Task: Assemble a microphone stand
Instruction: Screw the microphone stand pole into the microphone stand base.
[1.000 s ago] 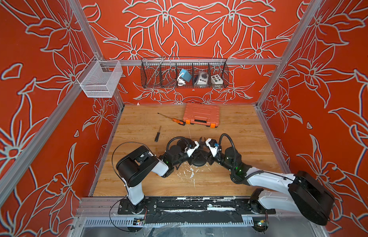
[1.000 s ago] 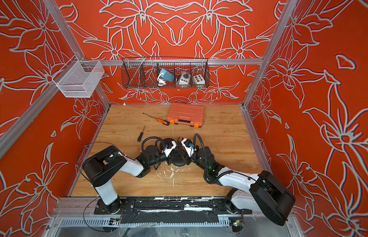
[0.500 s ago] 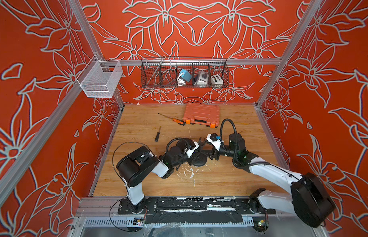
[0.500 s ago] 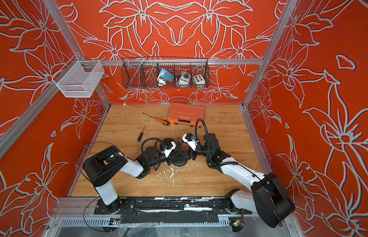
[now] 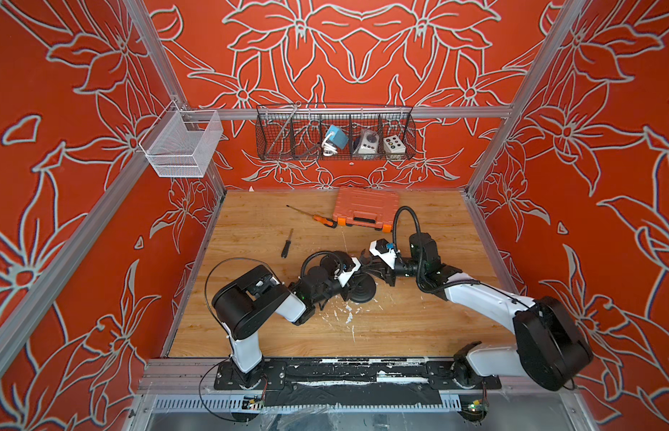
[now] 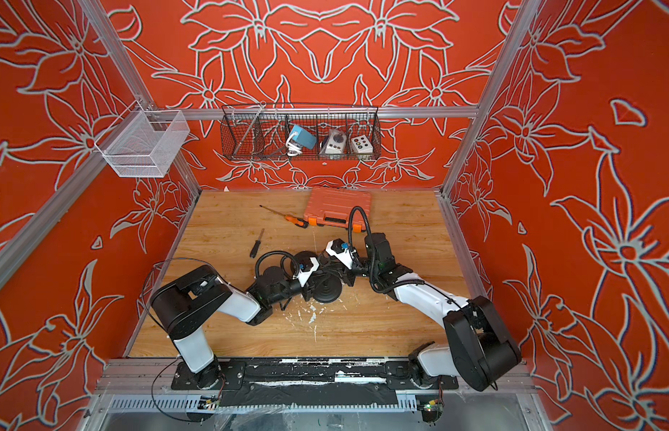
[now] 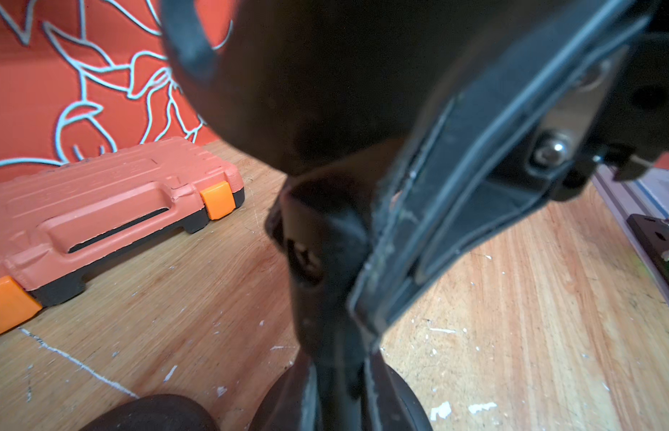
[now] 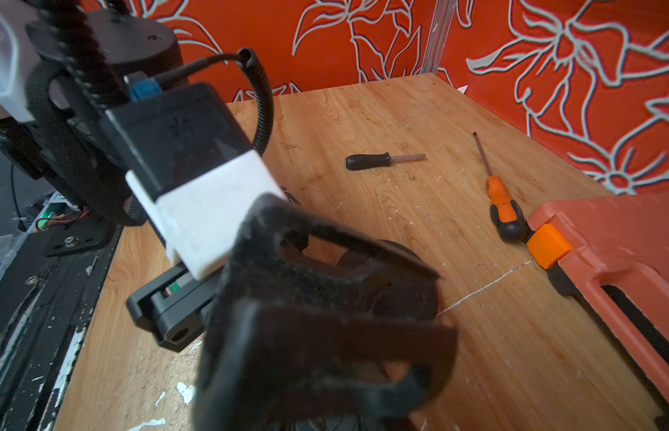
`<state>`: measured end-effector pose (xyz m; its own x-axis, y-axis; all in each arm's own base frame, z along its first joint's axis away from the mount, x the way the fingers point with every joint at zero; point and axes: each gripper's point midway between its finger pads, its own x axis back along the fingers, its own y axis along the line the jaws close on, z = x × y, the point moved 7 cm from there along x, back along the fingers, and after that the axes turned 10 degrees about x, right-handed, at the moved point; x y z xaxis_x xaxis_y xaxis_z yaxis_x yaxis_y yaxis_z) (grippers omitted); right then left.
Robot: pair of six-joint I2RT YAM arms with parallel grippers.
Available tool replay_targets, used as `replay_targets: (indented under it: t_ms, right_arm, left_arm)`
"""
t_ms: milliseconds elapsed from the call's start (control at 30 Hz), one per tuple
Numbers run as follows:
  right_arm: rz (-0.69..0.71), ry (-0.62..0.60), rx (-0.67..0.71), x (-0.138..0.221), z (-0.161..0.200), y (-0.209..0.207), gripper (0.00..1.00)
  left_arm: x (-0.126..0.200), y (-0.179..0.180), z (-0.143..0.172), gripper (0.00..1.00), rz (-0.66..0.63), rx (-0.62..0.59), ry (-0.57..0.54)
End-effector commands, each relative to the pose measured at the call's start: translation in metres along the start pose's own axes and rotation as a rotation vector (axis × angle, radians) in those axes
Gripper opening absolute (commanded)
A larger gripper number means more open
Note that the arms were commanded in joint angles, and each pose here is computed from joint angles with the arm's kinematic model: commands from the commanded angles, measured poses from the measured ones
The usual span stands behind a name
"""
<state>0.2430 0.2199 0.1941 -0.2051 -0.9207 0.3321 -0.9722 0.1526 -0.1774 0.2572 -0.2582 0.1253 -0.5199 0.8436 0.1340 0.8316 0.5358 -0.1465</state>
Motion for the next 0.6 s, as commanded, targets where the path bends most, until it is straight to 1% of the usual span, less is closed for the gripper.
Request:
replay_targets:
  t_ms: [0,67,133,200,300,400,467,567]
  right_arm:
    - [-0.041,-0.009,-0.025,-0.004,0.006,0.007,0.00]
    - [-0.008,0.009,-0.067,-0.005,0.014,0.008,0.00]
    - [0.063,0.044,-0.116,-0.005,0.025,0.010,0.00]
    - [0.151,0.082,-0.143,-0.005,0.039,0.018,0.00]
    - [0.283,0.125,-0.161,-0.005,0.050,0.030,0.00]
    - [0.413,0.125,-0.194,0.002,0.049,0.037,0.00]
    - [0.481,0.151,-0.228,0.005,0.050,0.039,0.00]
    - [0.551,0.196,-0.247,0.007,0.052,0.046,0.00]
  left_arm:
    - [0.001,0.002,0.017,0.06,-0.012,0.010,0.062]
    - [0.000,0.002,0.017,0.07,-0.011,0.015,0.064]
    - [0.000,0.001,0.016,0.11,-0.006,0.022,0.059]
    - [-0.001,0.001,0.014,0.22,-0.004,0.029,0.049]
    - [0.000,-0.001,0.008,0.33,-0.002,0.047,0.026]
    - [0.002,-0.001,-0.005,0.36,-0.011,0.094,-0.039]
    - [0.003,-0.001,-0.013,0.37,-0.018,0.107,-0.077]
    - [0.002,0.000,-0.022,0.38,-0.026,0.107,-0.094]
